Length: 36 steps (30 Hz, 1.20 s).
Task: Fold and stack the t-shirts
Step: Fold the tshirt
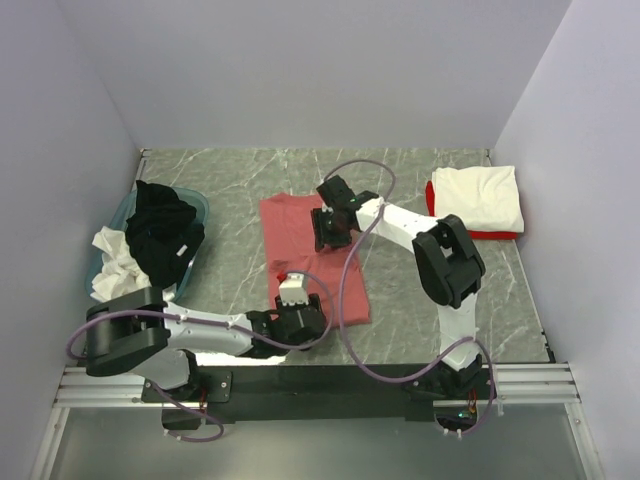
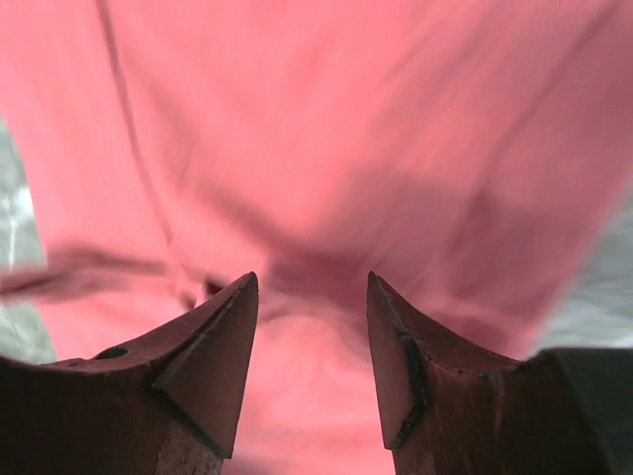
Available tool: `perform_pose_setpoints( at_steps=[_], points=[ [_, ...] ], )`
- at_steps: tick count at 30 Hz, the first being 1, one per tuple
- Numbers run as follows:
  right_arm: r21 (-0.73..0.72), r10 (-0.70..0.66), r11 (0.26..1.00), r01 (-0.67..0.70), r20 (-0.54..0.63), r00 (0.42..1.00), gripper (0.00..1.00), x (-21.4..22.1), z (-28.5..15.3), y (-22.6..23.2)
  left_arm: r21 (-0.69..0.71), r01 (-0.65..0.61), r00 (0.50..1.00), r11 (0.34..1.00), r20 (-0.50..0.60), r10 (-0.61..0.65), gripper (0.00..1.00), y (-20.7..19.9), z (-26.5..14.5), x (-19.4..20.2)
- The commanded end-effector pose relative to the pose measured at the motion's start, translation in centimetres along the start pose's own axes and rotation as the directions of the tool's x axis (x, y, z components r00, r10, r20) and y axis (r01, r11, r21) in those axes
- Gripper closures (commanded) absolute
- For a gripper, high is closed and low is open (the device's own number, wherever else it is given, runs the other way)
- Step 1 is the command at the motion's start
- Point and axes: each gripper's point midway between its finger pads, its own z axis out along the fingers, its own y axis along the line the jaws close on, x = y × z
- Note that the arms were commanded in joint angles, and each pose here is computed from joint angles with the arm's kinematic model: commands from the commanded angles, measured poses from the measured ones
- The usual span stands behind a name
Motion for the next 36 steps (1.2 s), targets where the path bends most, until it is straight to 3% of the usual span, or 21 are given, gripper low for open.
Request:
perform_pose_setpoints(
  at_steps=[1, 8, 19, 25, 32, 36],
  points=[
    [0.048, 0.023, 0.998, -0.030, 0.147, 0.989, 0.45, -4.8, -3.7, -1.2, -0.194, -0.123, 0.978, 0.973, -0.190, 0.086, 0.38, 7.1, -2.1, 5.6],
    [0.062, 0.031, 0.997, -0.048, 0.248, 0.968, 0.45, -4.4, -8.7, -2.0, -0.198, -0.139, 0.981, 0.970, -0.164, 0.107, 0.37, 6.2, -3.5, 4.8],
    [0.026, 0.078, 0.996, -0.087, 0.258, 0.963, 0.43, 6.4, -12.4, -4.2, -0.146, -0.114, 0.993, 0.983, -0.037, 0.110, 0.23, 1.8, -5.6, -1.1],
    [-0.053, 0.096, 0.995, -0.086, 0.224, 0.970, 0.42, 11.3, -12.6, -2.1, -0.176, -0.047, 0.999, 0.983, 0.004, 0.048, 0.17, 3.2, -7.1, -2.9],
    [-0.062, 0.099, 0.994, -0.091, 0.137, 0.986, 0.42, 15.8, -11.0, -0.5, -0.235, 0.079, 0.996, 0.969, -0.031, -0.089, 0.14, 7.7, -7.6, -2.1],
    [-0.066, 0.100, 0.993, -0.093, 0.098, 0.990, 0.42, 17.5, -10.3, 0.0, -0.270, 0.090, 0.991, 0.959, -0.070, -0.113, 0.14, 9.9, -7.9, -0.7]
  ],
)
